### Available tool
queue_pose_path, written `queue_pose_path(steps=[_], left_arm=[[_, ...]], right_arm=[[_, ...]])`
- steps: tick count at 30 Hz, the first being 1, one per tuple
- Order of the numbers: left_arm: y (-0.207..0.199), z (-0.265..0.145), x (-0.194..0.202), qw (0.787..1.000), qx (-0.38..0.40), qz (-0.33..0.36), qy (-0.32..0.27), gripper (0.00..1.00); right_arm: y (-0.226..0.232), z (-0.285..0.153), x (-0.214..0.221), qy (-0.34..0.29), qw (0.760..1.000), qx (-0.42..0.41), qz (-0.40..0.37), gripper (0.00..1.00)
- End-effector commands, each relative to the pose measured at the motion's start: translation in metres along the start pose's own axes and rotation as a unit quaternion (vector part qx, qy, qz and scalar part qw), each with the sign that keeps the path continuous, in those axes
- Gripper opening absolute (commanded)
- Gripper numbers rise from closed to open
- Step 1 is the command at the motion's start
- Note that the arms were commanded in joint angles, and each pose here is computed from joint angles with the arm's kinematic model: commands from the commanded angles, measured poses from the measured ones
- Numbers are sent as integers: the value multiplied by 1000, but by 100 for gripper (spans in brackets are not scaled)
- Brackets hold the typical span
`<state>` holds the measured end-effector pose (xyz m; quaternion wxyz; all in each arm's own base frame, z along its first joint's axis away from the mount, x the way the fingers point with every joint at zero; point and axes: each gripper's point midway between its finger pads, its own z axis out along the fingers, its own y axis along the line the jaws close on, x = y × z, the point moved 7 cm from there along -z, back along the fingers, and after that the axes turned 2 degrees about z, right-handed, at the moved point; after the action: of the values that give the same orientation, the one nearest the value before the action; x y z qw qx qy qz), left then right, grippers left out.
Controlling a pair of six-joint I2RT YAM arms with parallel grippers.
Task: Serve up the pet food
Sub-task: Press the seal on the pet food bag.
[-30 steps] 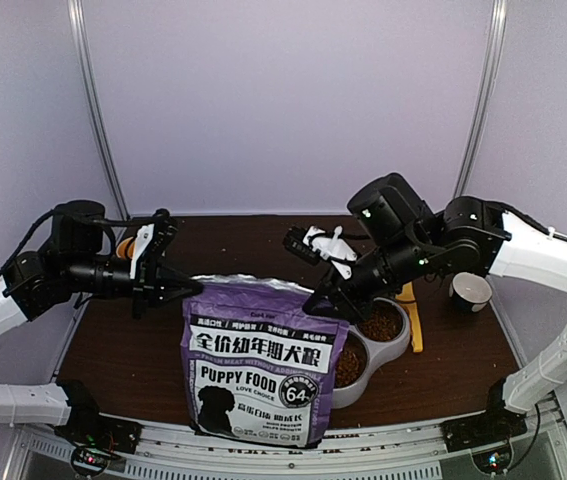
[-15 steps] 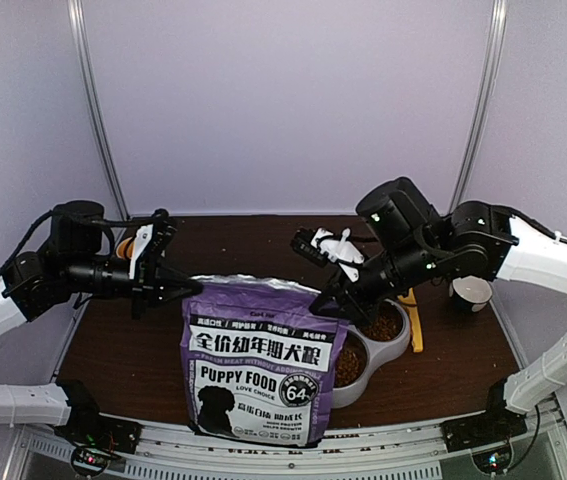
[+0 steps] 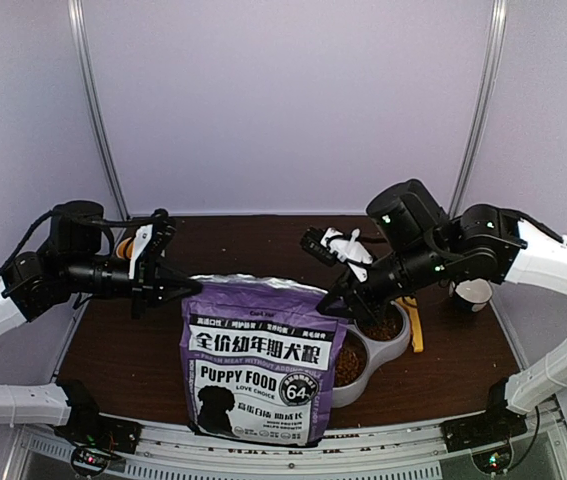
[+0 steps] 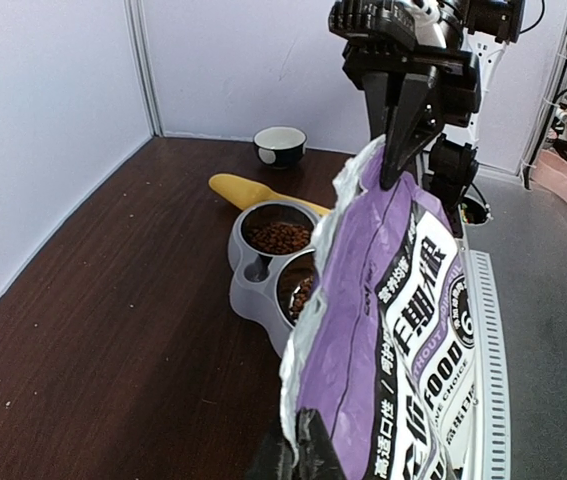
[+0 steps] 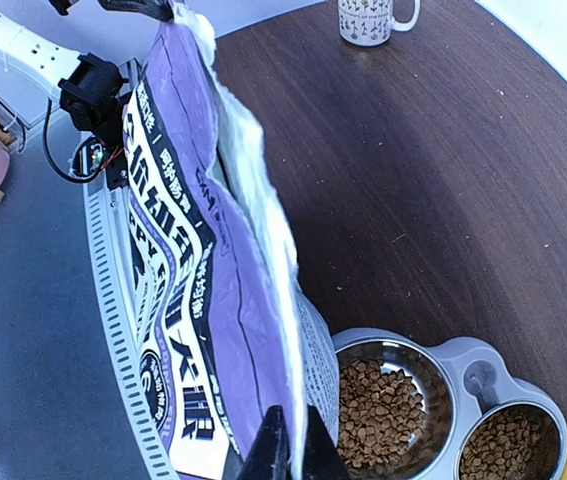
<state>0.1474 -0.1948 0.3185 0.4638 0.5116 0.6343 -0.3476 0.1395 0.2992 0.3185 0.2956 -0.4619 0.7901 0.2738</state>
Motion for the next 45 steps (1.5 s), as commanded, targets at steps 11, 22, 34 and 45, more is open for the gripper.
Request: queue_pose_path(steps=[11,22,34,45], left_arm=[[5,-14,-26,997,-35,37,-60,0],[4,-15,-27,997,-35,40,-61,0],[3,-16,-27,997,-34,41,-63,0],[2,-16,-27,997,-29,40,-63,0]], right_arm=[[-11,-18,13,-6,999,30,24,0],[-11,-21,12,-16,999,23,27,0],[-6,-23,9,-29,999,-1,27,0],[4,-6,-11,-40,997,-61,19,0]])
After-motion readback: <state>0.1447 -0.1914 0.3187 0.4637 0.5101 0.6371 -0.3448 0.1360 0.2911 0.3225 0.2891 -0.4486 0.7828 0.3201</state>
